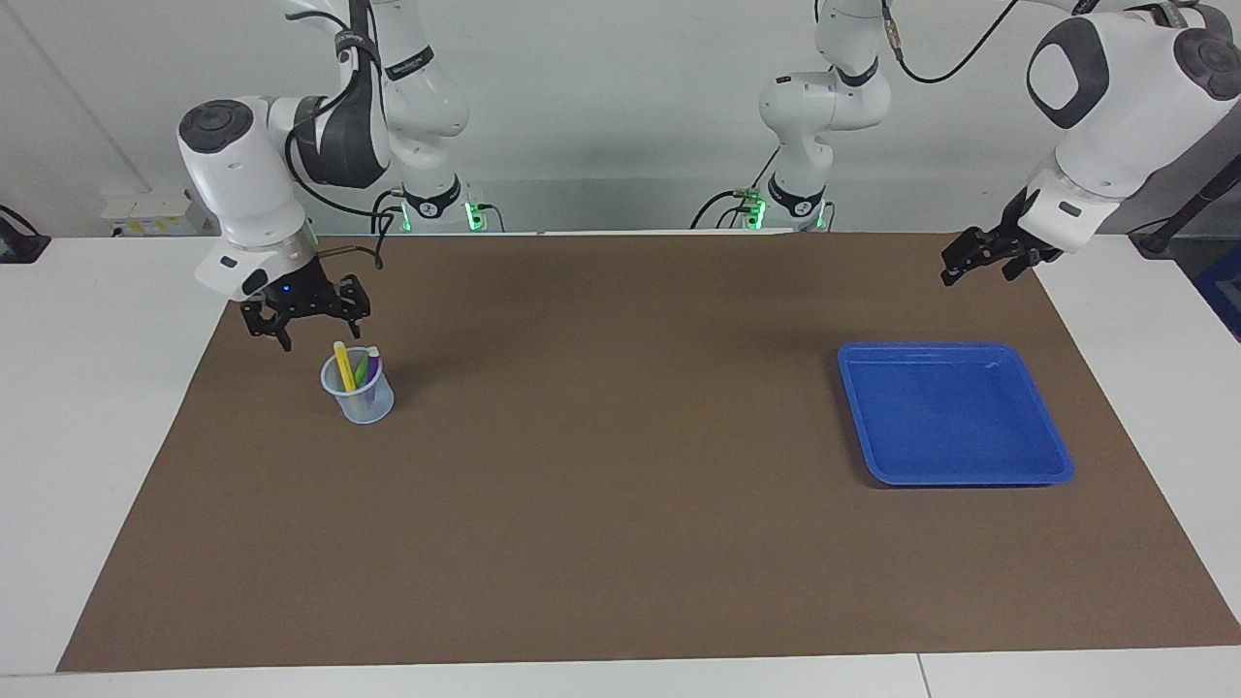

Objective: Transfer and insert pens with both arms

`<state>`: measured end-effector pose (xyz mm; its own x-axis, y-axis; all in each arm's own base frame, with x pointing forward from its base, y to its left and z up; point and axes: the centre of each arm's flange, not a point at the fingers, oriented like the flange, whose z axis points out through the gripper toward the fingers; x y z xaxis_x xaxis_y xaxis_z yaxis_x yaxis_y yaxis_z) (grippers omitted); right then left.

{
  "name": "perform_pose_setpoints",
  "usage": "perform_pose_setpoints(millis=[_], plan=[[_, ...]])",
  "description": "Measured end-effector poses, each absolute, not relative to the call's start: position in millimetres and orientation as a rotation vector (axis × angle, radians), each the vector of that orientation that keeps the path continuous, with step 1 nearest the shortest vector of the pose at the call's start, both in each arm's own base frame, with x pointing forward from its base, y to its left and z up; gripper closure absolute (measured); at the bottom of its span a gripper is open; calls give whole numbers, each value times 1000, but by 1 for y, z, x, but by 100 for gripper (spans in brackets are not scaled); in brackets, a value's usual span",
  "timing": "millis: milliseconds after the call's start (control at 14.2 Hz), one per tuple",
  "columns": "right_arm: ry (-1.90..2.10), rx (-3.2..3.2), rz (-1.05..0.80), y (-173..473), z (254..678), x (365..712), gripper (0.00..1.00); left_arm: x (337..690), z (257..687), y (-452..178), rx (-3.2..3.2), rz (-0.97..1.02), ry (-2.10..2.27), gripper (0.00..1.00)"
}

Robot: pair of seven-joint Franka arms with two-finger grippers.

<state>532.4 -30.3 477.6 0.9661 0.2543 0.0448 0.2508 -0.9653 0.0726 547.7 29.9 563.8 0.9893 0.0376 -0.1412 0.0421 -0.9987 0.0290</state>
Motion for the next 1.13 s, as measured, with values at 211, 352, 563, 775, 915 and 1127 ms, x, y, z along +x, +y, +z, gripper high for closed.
perform_pose_setpoints(millis=[211, 352, 563, 775, 915, 1127], plan=[[389, 3049, 75, -30, 511, 537, 0, 544, 562, 32, 3100, -215, 69, 0], [390, 3051, 64, -28, 535, 539, 0, 542, 566, 34, 3100, -201, 73, 0], [393, 3052, 66, -26, 567, 541, 0, 540, 571, 36, 3101, -185, 79, 0], [400, 3051, 76, -23, 585, 543, 0, 541, 572, 33, 3103, -172, 71, 0], [417, 3047, 94, -16, 596, 544, 0, 541, 573, 22, 3105, -168, 39, 0], [452, 3045, 106, 0, 602, 545, 0, 542, 573, 9, 3108, -165, 4, 0]])
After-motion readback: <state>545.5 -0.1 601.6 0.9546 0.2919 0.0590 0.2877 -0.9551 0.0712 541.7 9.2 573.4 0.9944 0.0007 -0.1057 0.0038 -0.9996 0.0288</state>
